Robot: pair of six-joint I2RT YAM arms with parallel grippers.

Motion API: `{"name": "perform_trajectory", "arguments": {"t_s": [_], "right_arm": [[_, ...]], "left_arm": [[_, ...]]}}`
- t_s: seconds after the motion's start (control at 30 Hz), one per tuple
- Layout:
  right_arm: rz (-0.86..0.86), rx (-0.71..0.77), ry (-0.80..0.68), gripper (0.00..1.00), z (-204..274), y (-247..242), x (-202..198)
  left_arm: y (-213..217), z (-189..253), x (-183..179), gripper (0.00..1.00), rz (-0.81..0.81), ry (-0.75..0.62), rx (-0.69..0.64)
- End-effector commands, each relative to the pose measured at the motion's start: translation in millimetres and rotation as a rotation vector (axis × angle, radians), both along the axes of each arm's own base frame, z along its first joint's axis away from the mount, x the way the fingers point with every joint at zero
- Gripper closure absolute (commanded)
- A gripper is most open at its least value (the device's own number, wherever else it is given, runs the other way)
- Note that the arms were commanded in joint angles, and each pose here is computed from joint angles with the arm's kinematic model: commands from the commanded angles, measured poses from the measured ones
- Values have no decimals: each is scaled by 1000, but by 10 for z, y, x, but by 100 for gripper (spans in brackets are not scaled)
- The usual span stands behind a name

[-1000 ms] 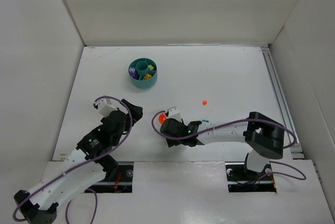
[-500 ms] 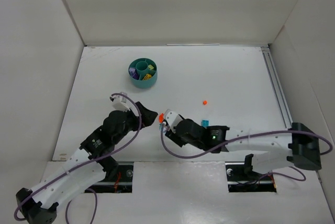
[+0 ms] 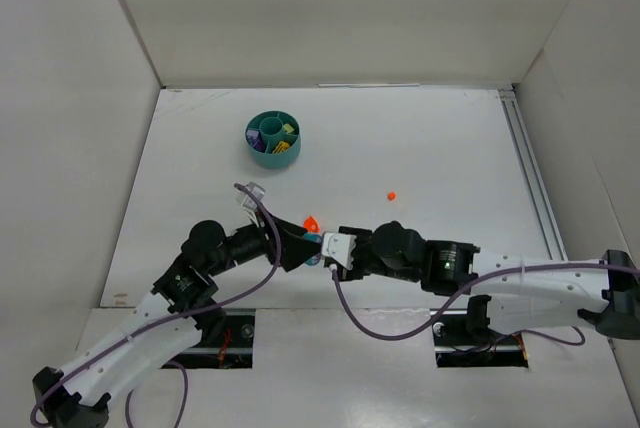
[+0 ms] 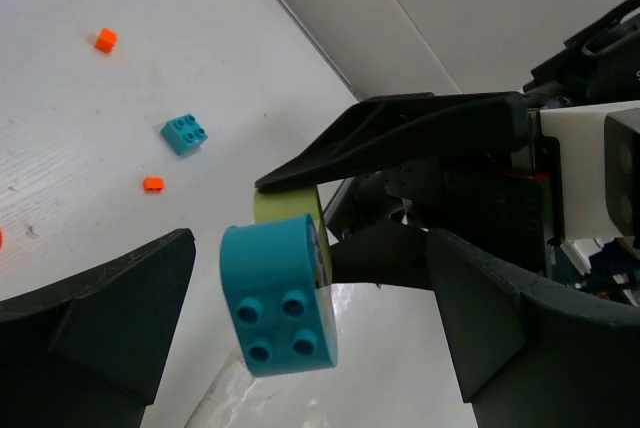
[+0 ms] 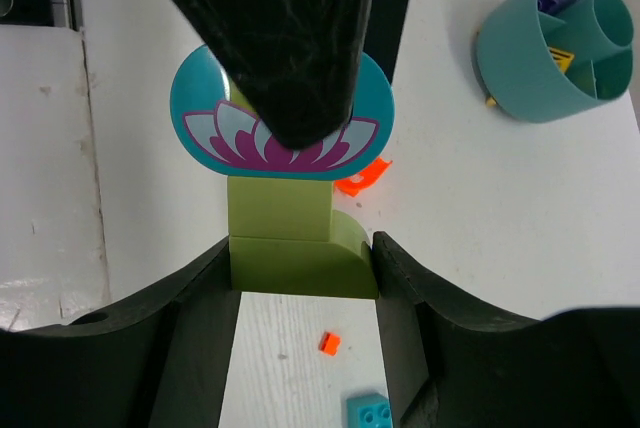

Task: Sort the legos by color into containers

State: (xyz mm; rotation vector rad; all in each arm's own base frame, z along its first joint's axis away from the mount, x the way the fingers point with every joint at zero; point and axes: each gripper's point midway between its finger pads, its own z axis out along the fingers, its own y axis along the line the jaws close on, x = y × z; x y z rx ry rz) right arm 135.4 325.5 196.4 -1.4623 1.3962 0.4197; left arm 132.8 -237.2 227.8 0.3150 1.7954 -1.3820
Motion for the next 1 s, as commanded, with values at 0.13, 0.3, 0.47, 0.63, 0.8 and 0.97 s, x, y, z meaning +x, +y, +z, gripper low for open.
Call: {"name": "perform_trajectory", "arguments": {"t_s": [0.13, 0.3, 0.47, 0.63, 0.8, 0.97], "right_arm": [[55, 87, -97, 66, 484, 251, 57], [15, 102, -117, 67, 565, 187, 113], [-5, 99, -124, 67, 580, 146, 139], [0, 111, -140, 67, 670, 161, 145], [40, 98, -145, 67, 638, 203, 106], [41, 81, -140, 67, 573, 229, 113]], "left_arm": [[-119, 66, -127, 9, -120, -64, -26], [-159, -22, -118, 28, -130, -35, -3], [-155, 0, -142, 46, -139, -42, -9], [-156, 69, -163, 72, -149, -66, -29], [-159, 44, -130, 82, -138, -69, -18], [-106, 86, -80, 96, -87, -74, -20]]}}
